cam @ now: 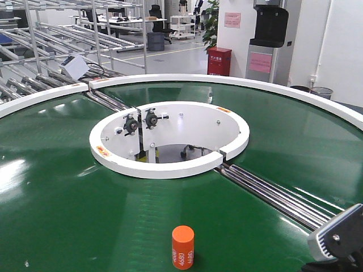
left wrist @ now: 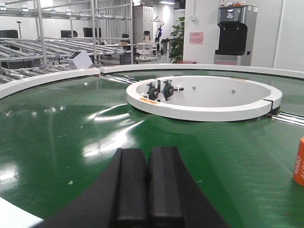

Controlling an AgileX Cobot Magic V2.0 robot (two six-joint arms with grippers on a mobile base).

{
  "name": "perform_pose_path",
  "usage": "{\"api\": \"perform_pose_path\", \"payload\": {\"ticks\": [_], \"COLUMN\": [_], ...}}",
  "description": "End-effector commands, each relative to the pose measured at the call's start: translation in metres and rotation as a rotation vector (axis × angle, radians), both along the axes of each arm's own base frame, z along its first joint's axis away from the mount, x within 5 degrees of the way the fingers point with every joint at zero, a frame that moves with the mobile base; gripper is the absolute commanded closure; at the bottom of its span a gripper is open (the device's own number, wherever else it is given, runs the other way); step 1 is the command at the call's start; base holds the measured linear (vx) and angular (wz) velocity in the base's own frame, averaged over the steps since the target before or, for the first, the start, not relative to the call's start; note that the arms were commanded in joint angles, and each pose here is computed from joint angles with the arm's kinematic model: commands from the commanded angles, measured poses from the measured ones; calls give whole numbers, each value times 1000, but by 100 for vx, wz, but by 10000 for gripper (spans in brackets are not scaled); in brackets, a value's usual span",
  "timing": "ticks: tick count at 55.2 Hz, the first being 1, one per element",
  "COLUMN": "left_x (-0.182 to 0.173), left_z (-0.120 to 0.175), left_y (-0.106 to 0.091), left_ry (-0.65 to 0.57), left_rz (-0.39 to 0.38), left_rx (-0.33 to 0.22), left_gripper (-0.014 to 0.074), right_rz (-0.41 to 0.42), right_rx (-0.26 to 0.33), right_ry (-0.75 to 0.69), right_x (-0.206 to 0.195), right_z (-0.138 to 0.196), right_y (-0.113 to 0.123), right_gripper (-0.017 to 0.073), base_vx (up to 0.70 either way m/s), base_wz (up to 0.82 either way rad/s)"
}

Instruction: Grab orange capacitor from left shelf to right conveyor

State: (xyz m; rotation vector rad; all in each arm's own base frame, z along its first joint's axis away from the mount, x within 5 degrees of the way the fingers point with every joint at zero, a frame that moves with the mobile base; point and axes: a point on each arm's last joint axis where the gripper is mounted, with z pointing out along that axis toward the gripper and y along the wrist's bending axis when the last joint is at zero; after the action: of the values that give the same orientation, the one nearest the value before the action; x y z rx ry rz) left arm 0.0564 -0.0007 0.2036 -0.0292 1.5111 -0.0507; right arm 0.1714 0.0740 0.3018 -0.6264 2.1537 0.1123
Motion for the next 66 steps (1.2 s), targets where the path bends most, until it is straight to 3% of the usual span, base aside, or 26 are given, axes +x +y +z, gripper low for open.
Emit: {"api": "perform_pose_path", "payload": {"ticks": [1, 30, 38, 50, 58, 66], "left_x": [0, 0, 0, 0, 0, 0], "left_z": [-3, -3, -3, -3, -3, -3], "left_y": [0, 0, 0, 0, 0, 0], "left_ry": [-61, -61, -61, -61, -61, -61], "left_rz": [0, 0, 0, 0, 0, 0], "left_rx": [-15, -15, -15, -15, -15, -15], "left_gripper": [599, 599, 599, 599, 599, 599], "right_rz": [6, 7, 11, -199, -295, -331], "right_rx": [30, 28, 18, 151, 161, 166], "right_ry": [-104, -105, -226, -507, -641, -731], "right_x": [3, 3, -11, -52, -85, -105], "right_z": [16, 16, 24, 6, -26, -63], "right_y": [0, 0, -9, -51, -67, -71], "right_gripper": [571, 571, 571, 571, 571, 571], "base_vx": [0, 0, 0, 0, 0, 0], "base_wz": [0, 0, 0, 0, 0, 0]}}
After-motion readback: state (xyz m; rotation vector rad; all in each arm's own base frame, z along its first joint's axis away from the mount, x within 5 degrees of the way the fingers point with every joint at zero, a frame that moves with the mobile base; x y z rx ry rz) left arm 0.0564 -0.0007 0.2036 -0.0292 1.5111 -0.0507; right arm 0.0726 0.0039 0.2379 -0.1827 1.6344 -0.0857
